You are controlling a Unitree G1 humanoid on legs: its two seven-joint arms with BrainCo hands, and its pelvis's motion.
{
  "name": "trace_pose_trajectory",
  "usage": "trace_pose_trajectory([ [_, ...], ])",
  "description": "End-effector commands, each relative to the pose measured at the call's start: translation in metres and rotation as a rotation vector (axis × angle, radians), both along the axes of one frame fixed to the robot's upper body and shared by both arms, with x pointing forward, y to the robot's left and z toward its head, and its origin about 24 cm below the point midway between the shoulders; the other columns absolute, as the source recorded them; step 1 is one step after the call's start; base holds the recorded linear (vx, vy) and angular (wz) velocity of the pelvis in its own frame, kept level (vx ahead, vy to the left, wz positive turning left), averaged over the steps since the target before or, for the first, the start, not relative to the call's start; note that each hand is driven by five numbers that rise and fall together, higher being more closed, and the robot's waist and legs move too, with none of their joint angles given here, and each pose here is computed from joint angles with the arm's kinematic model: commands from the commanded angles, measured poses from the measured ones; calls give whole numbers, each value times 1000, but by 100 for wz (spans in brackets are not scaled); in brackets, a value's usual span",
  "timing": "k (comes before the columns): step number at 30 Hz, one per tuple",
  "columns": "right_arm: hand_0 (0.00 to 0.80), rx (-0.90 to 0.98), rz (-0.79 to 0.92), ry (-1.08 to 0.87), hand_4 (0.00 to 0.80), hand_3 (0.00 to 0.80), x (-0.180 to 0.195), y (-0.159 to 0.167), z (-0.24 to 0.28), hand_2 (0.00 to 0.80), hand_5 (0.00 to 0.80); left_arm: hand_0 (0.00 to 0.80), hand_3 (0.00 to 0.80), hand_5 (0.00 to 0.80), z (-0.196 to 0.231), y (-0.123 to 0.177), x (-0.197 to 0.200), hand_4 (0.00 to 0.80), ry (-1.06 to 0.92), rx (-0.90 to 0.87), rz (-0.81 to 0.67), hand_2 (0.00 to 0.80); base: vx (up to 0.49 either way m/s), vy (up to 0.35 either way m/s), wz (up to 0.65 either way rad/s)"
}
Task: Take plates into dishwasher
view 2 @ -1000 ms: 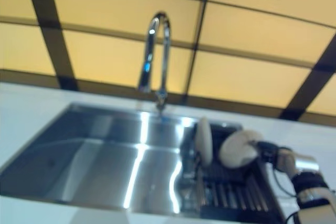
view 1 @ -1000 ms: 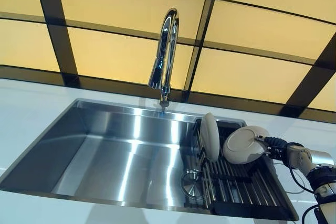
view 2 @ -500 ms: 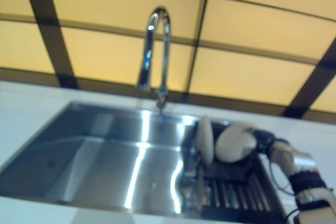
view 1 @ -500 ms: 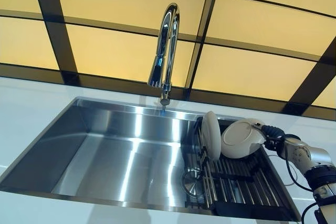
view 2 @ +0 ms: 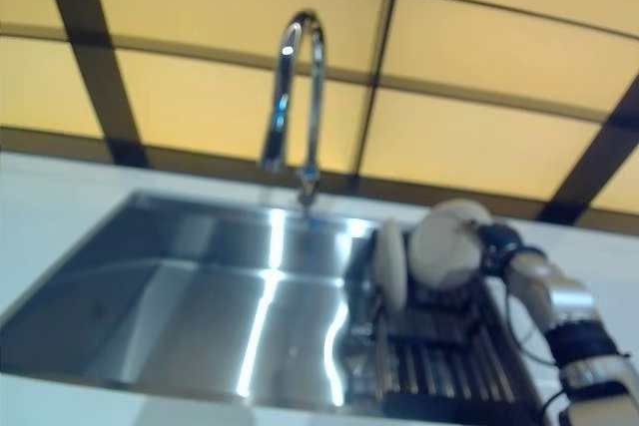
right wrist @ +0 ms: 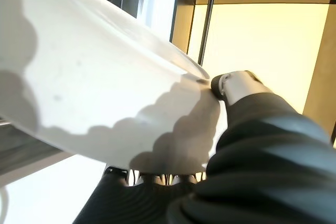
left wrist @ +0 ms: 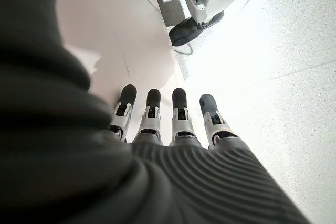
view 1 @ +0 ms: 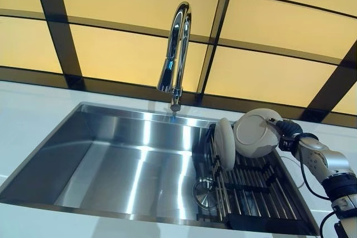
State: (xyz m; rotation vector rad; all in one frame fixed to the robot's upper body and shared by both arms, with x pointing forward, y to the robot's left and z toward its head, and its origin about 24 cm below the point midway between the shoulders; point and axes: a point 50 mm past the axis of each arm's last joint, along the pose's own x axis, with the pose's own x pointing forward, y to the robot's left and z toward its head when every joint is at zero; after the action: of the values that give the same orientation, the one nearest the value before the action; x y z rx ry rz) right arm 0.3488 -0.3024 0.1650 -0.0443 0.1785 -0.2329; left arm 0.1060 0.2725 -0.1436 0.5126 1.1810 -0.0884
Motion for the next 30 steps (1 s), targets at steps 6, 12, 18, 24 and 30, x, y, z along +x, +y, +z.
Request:
trace_pose_trajectory([
  [6,800,-244,-114,-201,800,800,-9,-24,67,800,800,0,0,0,5,2,15,0,-41,20,-19,0,0,0,0],
  [12,800,-317,-267,-180,800,800,-24,-58,82,800,800,0,0,0,7,9,14,0,-44,31,-9,0,0,0,0],
  [18,800,-340,-402,-176,800,800,-45,-95,100,800,800,0,0,0,8,13,13,0,-43,37,-4,0,0,0,0],
  [24,800,-280,-530,-235,800,800,-68,-122,117,800,800,0,0,0,10,18,12,0,-42,39,-2,0,-4,24,-2],
  [30,800,-234,-654,-282,800,800,-94,-147,124,800,800,0,0,0,10,17,10,0,-39,38,-4,0,7,59,-9],
])
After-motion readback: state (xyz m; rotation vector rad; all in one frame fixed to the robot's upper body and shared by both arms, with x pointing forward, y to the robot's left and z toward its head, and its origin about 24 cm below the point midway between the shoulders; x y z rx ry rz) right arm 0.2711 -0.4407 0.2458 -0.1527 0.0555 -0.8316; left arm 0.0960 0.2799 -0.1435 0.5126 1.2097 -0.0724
